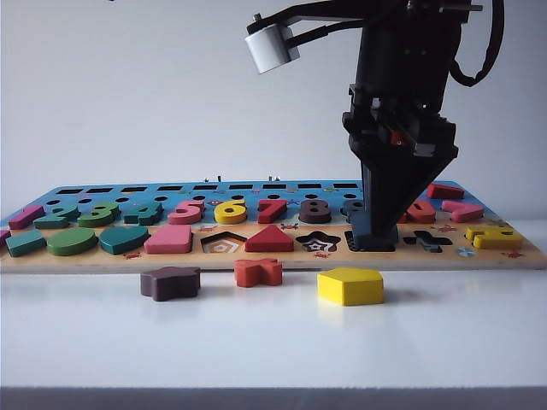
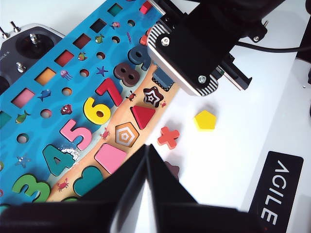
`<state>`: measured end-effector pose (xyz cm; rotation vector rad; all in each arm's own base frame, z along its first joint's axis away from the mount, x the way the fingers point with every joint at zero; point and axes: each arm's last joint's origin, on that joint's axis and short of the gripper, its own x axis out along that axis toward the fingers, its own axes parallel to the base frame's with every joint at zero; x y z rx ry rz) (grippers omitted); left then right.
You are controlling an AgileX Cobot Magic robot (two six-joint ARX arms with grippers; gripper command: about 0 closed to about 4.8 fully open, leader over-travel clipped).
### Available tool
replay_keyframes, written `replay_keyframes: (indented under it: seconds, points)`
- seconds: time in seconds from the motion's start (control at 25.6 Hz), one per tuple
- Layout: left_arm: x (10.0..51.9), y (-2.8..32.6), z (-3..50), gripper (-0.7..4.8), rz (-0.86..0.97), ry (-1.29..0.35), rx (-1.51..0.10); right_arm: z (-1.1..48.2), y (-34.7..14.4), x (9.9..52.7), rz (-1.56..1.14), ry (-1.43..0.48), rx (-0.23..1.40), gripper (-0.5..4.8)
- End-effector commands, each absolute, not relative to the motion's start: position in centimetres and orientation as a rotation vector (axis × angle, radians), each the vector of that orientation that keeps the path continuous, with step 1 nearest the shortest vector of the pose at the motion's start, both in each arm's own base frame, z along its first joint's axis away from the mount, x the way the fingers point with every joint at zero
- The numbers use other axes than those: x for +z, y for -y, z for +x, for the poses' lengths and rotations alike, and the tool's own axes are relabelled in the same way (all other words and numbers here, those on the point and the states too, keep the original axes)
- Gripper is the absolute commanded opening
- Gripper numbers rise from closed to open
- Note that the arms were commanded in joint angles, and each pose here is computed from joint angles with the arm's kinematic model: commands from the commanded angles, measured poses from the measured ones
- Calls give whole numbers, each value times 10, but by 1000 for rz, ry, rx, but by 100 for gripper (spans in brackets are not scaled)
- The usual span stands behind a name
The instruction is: Insert the cube into the slot.
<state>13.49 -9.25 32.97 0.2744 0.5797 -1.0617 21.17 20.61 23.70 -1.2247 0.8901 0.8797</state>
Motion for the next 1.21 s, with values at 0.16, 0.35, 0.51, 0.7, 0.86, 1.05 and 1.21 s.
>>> replay_keyframes:
  seconds: [0.16, 0.35, 0.51, 0.7, 0.86, 1.05, 1.21]
  points:
    - [332, 93, 135, 17, 281, -563, -1065, 211, -207, 238, -1205, -881, 902, 127]
    - [332, 93, 135, 17, 281, -563, -1065, 210, -207, 238, -1198, -892, 922, 126]
    - [332, 93, 135, 17, 281, -563, -1065, 210, -207, 238, -1204, -888, 926, 127]
    - [332, 93, 135, 17, 281, -563, -1065, 210, -207, 238, -1203, -888, 925, 137]
    - [332, 93, 135, 17, 281, -563, -1065, 210, -207, 238, -1200, -889, 923, 211]
    - [332, 93, 135, 17, 281, -563, -1065, 210, -207, 238, -1202, -888, 920, 275]
    - [332, 93, 135, 17, 281, -563, -1065, 211, -207, 238, -1217, -878, 889, 284]
